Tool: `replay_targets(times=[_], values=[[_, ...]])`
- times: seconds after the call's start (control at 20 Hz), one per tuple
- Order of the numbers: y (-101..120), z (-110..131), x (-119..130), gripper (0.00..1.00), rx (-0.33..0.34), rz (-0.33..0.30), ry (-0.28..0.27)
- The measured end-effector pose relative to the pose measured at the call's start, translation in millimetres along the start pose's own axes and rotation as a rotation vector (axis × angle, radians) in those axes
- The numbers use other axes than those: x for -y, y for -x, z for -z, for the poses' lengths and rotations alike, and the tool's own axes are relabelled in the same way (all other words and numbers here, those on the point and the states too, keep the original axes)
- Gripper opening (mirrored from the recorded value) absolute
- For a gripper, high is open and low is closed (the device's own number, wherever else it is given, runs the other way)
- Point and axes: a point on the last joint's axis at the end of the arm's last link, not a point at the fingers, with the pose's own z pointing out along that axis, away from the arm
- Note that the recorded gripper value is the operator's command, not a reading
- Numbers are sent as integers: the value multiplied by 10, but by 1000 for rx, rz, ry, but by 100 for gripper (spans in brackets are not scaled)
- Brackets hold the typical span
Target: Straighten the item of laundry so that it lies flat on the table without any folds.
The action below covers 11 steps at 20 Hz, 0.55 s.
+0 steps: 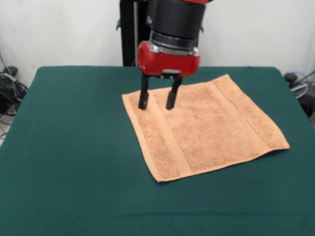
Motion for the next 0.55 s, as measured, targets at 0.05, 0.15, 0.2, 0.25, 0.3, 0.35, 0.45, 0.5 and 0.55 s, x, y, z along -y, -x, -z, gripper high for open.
replay_targets(times=[0.05,0.15,0.2,0.25,0.3,0.35,0.45,0.5,0.55], values=[[-42,20,15,100,-5,-9,7],[-77,50,17,100,-10,-16,16],[-95,65,18,100,-12,-20,21],[-111,94,2,100,-15,-22,29],[-128,123,-13,100,-18,-24,36],[-133,138,-25,100,-19,-24,39],[-141,176,-67,100,-21,-22,48],[-134,189,-78,100,-20,-20,50],[-110,208,-95,100,-16,-18,54]])
